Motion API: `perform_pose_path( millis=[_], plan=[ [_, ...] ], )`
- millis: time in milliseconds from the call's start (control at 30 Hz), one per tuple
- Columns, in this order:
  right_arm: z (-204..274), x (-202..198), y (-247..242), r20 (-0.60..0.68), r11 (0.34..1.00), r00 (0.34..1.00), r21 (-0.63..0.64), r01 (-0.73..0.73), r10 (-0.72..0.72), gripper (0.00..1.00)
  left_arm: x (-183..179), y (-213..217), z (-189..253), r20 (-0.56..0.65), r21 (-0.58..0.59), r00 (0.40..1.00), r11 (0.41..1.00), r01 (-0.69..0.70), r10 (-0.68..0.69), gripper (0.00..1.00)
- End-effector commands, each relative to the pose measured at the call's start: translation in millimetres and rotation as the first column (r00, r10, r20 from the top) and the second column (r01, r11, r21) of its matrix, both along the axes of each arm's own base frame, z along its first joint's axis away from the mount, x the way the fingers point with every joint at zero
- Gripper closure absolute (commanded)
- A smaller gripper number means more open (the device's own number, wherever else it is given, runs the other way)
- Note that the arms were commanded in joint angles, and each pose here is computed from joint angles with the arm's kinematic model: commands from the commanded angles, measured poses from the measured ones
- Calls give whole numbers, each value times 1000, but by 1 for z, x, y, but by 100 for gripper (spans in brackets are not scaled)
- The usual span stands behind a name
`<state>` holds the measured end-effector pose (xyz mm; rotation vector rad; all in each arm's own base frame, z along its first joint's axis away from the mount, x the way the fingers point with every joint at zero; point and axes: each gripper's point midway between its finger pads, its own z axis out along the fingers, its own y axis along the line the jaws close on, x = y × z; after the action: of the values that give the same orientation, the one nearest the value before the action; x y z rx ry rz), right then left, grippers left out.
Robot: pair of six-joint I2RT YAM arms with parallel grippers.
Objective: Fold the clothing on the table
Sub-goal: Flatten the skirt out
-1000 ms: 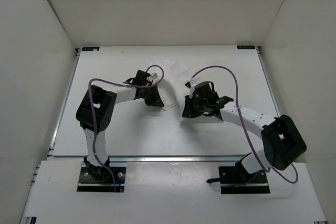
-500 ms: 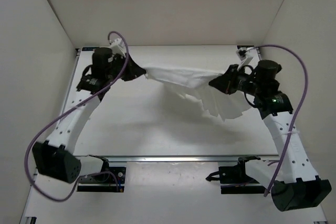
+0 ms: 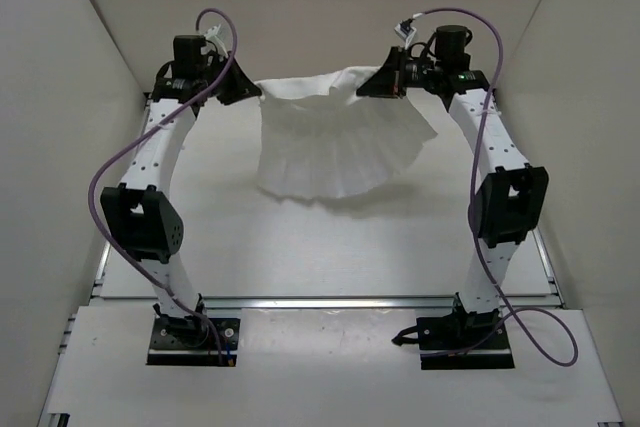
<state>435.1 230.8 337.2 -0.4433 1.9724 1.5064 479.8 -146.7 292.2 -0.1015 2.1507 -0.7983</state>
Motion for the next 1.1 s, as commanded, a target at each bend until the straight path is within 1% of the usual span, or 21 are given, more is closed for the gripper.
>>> perform_pose_path(
  millis=[0, 100, 133, 167, 200, 233, 267, 300, 333, 367, 400, 433, 467, 500, 533, 600, 633, 800, 900, 967, 1067],
  plan=[
    [95, -37, -10, 172, 980, 978, 137, -141, 117, 100, -16, 20, 101, 190, 5, 981, 1000, -26, 25, 100],
    [69, -49, -22, 101, 962, 977, 178, -206, 190, 100, -28, 18, 83, 173, 25, 984, 999, -32, 27, 100],
    [48, -51, -26, 39, 960, 981, 200, -194, 190, 100, -38, 12, 65, 149, 28, 989, 999, -19, 15, 100],
    [22, -54, -28, -20, 959, 981, 214, -185, 194, 100, -42, 12, 28, 96, 38, 995, 999, -31, 27, 100],
    [16, -59, -27, -40, 959, 981, 221, -177, 190, 100, -51, 11, 21, 90, 19, 996, 999, -30, 28, 100],
    [-8, -62, -32, -96, 961, 979, 227, -156, 181, 100, -63, 2, -10, 41, -1, 999, 1000, -19, 19, 100],
    [-44, -68, -33, -163, 967, 974, 228, -119, 158, 100, -81, 2, -63, -43, -13, 999, 1000, -14, 13, 100],
    [-69, -73, -32, -227, 973, 966, 219, -76, 127, 100, -90, -5, -79, -73, -16, 997, 1000, -2, 1, 100],
    [-76, -70, -32, -227, 979, 971, 202, -29, 75, 99, -103, -4, -113, -130, -7, 992, 1000, -8, 7, 100],
    [-107, -75, -31, -297, 989, 955, 144, 16, 28, 99, -117, -8, -139, -173, 0, 985, 1000, 10, -10, 100],
    [-132, -75, -31, -319, 996, 945, 24, 89, -76, 100, -129, -7, -162, -214, -4, 977, 1000, 15, -16, 96],
    [-157, -60, -41, -311, 968, 918, -123, 220, -248, 99, -134, -7, -171, -225, 0, 974, 1000, 17, -16, 72],
    [-174, -74, -41, -289, 945, 915, -245, 215, -283, 88, -147, -8, -183, -253, -3, 967, 1000, 28, -28, 61],
    [-193, -80, -48, -243, 891, 898, -370, 263, -366, 78, -151, -7, -193, -267, 10, 963, 999, 34, -30, 52],
    [-205, -87, -53, -218, 859, 886, -418, 294, -409, 70, -161, -5, -204, -292, 24, 956, 999, 36, -28, 48],
    [-215, -105, -56, -231, 853, 871, -416, 315, -434, 64, -171, -4, -208, -302, 37, 953, 998, 48, -35, 43],
    [-209, -111, -58, -227, 853, 865, -401, 335, -447, 64, -171, -1, -210, -301, 51, 953, 998, 44, -27, 41],
    [-245, -161, -67, -218, 792, 824, -482, 376, -523, 57, -190, -9, -225, -331, 67, 942, 994, 86, -59, 40],
    [-250, -177, -71, -221, 793, 812, -457, 403, -540, 58, -191, -15, -236, -348, 77, 935, 993, 94, -62, 38],
    [-263, -184, -75, -213, 776, 804, -480, 409, -555, 57, -189, -18, -242, -359, 83, 931, 992, 99, -63, 37],
    [-274, -189, -75, -224, 785, 805, -468, 406, -549, 57, -177, -19, -247, -353, 111, 935, 991, 75, -31, 34]
  ],
)
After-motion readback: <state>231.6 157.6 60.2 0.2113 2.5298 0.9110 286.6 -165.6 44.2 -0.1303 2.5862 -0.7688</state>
